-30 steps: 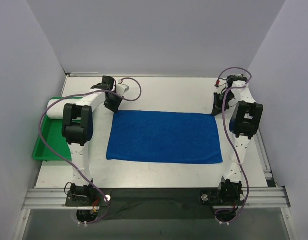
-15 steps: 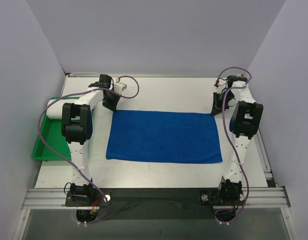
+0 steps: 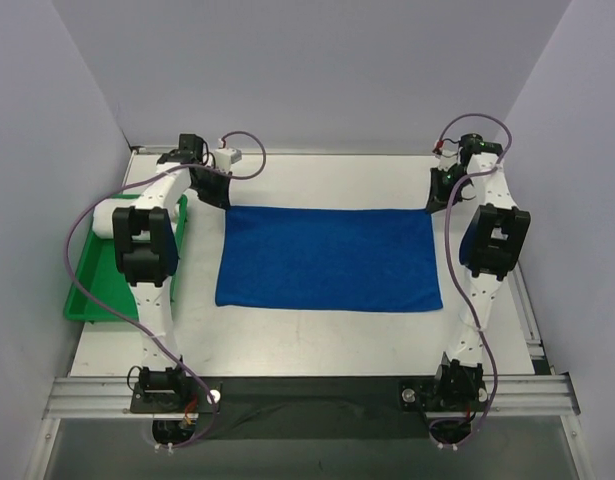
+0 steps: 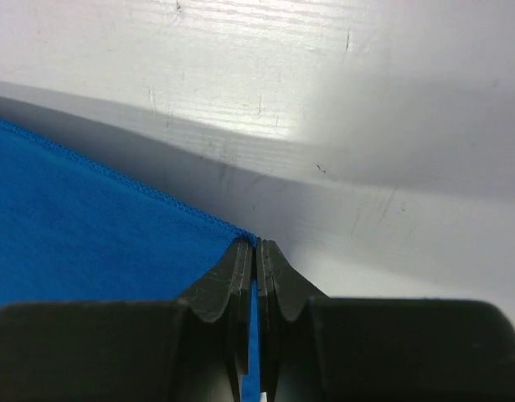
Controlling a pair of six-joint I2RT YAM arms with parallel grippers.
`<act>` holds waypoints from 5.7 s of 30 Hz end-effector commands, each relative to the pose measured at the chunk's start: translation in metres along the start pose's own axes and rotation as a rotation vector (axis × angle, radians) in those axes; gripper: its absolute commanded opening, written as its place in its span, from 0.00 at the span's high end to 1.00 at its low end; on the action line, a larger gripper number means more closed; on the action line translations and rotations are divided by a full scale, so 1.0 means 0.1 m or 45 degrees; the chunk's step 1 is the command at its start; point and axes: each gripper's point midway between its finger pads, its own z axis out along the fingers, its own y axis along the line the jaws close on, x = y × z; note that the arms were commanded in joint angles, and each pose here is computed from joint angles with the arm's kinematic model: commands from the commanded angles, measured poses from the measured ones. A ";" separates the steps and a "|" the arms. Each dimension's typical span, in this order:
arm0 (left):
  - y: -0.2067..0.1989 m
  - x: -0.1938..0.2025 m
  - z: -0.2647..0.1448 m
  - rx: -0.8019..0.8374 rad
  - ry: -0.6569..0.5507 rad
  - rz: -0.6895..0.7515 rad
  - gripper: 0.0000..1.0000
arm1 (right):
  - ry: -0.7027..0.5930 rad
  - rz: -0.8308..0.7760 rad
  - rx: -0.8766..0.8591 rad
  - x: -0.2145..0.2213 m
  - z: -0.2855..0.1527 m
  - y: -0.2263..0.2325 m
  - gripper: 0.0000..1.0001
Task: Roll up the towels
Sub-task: Fold the towel
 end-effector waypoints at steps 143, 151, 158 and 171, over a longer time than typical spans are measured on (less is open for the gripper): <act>-0.28 1.22 -1.09 0.092 0.343 -0.143 1.00 | 0.480 -0.230 0.109 1.16 -0.51 0.51 1.00; -0.30 1.61 -0.84 0.127 0.450 -0.186 1.00 | 0.575 -0.200 0.071 1.40 -0.22 0.47 1.00; -0.28 1.85 -0.63 0.129 0.510 -0.213 1.00 | 0.625 -0.190 0.069 1.50 -0.02 0.43 1.00; -0.26 1.84 -0.60 0.114 0.491 -0.217 1.00 | 0.604 -0.210 0.068 1.54 -0.09 0.45 1.00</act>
